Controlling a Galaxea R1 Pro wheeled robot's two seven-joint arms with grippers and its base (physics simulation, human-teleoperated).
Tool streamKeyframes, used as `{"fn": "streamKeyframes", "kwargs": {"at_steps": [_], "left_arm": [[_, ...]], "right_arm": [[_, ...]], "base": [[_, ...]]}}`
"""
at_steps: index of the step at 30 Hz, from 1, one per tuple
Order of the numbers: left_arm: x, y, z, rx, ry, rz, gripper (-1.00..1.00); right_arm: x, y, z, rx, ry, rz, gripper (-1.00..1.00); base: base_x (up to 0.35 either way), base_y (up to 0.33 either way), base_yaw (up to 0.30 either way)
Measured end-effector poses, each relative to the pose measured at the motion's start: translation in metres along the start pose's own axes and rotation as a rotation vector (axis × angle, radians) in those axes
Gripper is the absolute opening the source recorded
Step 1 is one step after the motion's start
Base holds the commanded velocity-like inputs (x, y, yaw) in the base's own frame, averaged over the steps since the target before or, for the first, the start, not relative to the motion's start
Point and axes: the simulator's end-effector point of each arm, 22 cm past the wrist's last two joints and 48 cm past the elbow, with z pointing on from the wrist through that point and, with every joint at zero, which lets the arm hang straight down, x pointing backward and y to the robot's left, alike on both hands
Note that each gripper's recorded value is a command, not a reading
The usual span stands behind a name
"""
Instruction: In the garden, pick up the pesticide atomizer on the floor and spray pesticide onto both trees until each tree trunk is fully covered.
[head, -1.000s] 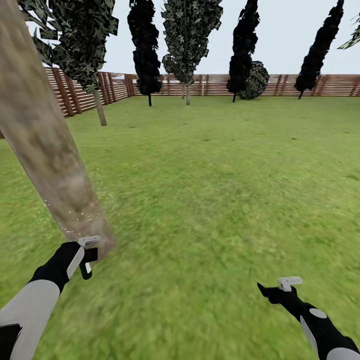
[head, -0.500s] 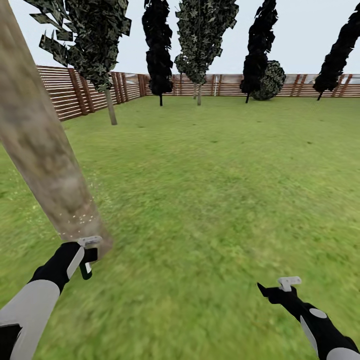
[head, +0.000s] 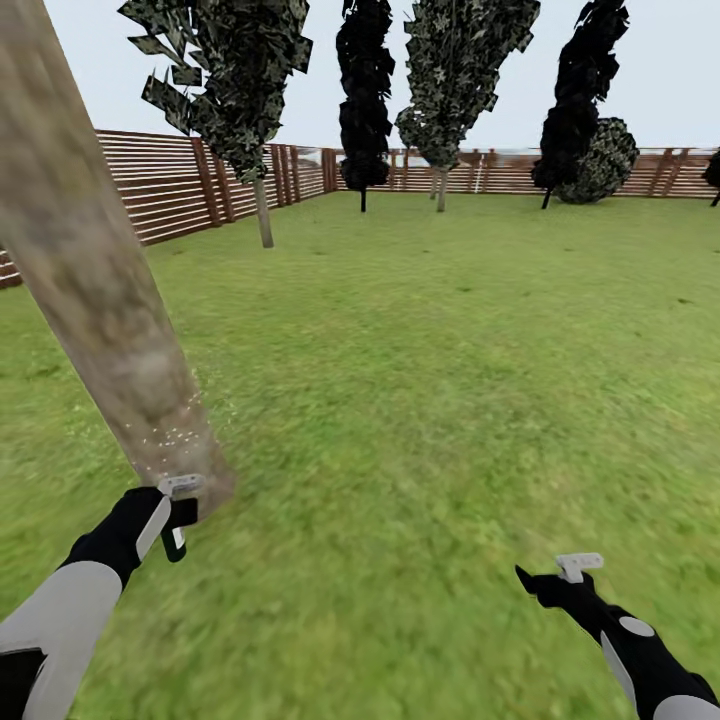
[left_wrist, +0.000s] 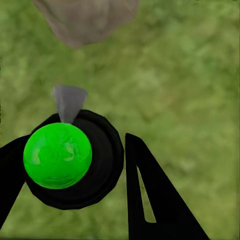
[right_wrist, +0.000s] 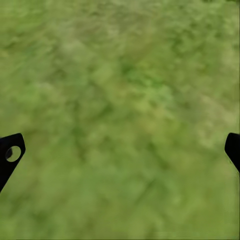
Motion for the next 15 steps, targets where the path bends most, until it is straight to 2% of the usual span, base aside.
{"fn": "streamKeyframes", "kwargs": {"at_steps": [7,9,12,15], "left_arm": [[-0.004,-0.001,-0.002,0.0,-0.007,-0.002,-1.0],[-0.009,-0.006,-0.004,0.009,-0.016,-0.004,-1.0],[-0.013,-0.025,-0.007,0.037,-0.013,-0.005,-1.0],[-0.036,-0.055,-0.021,0.082,0.007,-0.002,-1.0]], "right_arm": [[-0.001,-0.002,-0.001,0.003,0.0,-0.002,1.0],[-0.001,-0.003,-0.001,0.003,-0.001,-0.002,1.0],[-0.001,-0.003,-0.001,0.004,-0.001,-0.001,1.0],[-0.001,-0.003,-0.001,0.004,-0.001,-0.002,1.0]], "base": [[0.233,-0.239,0.268],[0.043,-0.036,0.074],[0.004,-0.003,0.006],[0.0,0.0,0.0]]}}
